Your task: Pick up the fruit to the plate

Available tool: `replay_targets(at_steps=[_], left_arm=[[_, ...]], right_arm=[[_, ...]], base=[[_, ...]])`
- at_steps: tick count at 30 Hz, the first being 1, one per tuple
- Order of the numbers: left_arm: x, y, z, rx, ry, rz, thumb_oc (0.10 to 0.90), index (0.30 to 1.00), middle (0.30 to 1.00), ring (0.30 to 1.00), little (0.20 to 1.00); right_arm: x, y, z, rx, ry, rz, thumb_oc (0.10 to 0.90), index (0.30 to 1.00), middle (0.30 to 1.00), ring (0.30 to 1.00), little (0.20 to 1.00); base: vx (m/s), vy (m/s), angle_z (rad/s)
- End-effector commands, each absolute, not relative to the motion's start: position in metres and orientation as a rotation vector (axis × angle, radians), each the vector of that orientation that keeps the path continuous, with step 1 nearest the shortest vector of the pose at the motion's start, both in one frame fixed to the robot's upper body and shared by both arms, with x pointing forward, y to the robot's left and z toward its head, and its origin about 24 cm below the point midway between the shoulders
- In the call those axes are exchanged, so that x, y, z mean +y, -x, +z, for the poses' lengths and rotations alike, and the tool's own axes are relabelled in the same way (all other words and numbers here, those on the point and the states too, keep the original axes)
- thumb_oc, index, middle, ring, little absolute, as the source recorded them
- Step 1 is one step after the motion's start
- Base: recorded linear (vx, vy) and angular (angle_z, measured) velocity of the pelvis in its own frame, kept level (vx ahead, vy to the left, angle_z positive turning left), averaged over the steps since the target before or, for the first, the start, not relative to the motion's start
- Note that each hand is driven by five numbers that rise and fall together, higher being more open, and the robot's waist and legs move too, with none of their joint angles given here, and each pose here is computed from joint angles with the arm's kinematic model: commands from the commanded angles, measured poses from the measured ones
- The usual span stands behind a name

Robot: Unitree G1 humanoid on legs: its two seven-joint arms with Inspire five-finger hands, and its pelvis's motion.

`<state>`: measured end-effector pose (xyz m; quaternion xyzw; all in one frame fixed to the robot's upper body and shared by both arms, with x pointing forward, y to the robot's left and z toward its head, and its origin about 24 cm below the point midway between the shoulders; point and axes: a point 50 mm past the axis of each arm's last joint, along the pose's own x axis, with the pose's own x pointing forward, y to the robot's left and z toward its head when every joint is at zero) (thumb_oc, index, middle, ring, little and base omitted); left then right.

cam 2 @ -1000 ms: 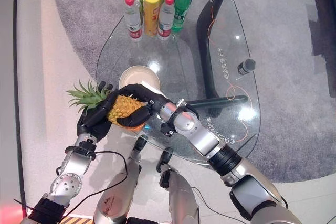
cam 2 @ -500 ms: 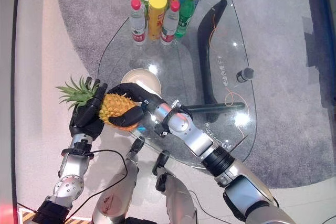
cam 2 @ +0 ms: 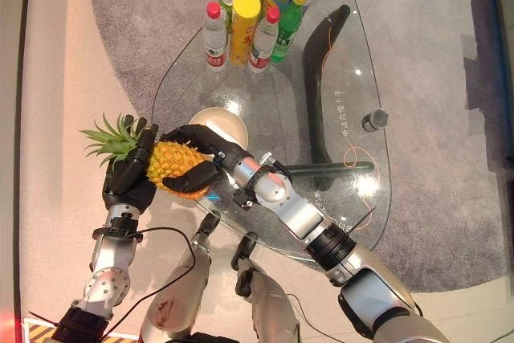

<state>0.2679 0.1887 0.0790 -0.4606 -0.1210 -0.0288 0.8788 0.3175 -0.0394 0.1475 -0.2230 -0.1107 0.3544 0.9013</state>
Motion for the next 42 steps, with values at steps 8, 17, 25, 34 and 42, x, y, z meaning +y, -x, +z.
replay_targets(at_steps=[8,17,25,34,42], left_arm=[[0.173,-0.267,0.171,-0.718,0.971,-0.402,0.1,0.3,0.3,0.3,0.2],[0.179,-0.266,0.171,-0.74,0.99,-0.396,0.1,0.3,0.3,0.3,0.2],[0.184,-0.264,0.172,-0.76,0.993,-0.386,0.1,0.3,0.3,0.3,0.2],[0.188,-0.262,0.173,-0.774,0.983,-0.37,0.1,0.3,0.3,0.3,0.2],[0.195,-0.26,0.174,-0.803,0.961,-0.338,0.1,0.3,0.3,0.3,0.2]], right_arm=[[0.037,-0.25,0.181,-0.505,0.244,1.125,0.1,0.3,0.3,0.3,0.2],[0.039,-0.249,0.181,-0.506,0.234,1.126,0.1,0.3,0.3,0.3,0.2],[0.04,-0.248,0.181,-0.505,0.222,1.122,0.1,0.3,0.3,0.3,0.2],[0.031,-0.254,0.179,-0.51,0.222,1.007,0.1,0.3,0.3,0.3,0.2],[-0.001,-0.269,0.18,-0.545,0.23,0.757,0.8,0.9,0.9,0.9,0.9]], base=[[0.0,0.0,0.0],[0.0,0.0,0.0],[0.0,0.0,0.0],[0.0,0.0,0.0],[-0.02,0.008,-0.01]])
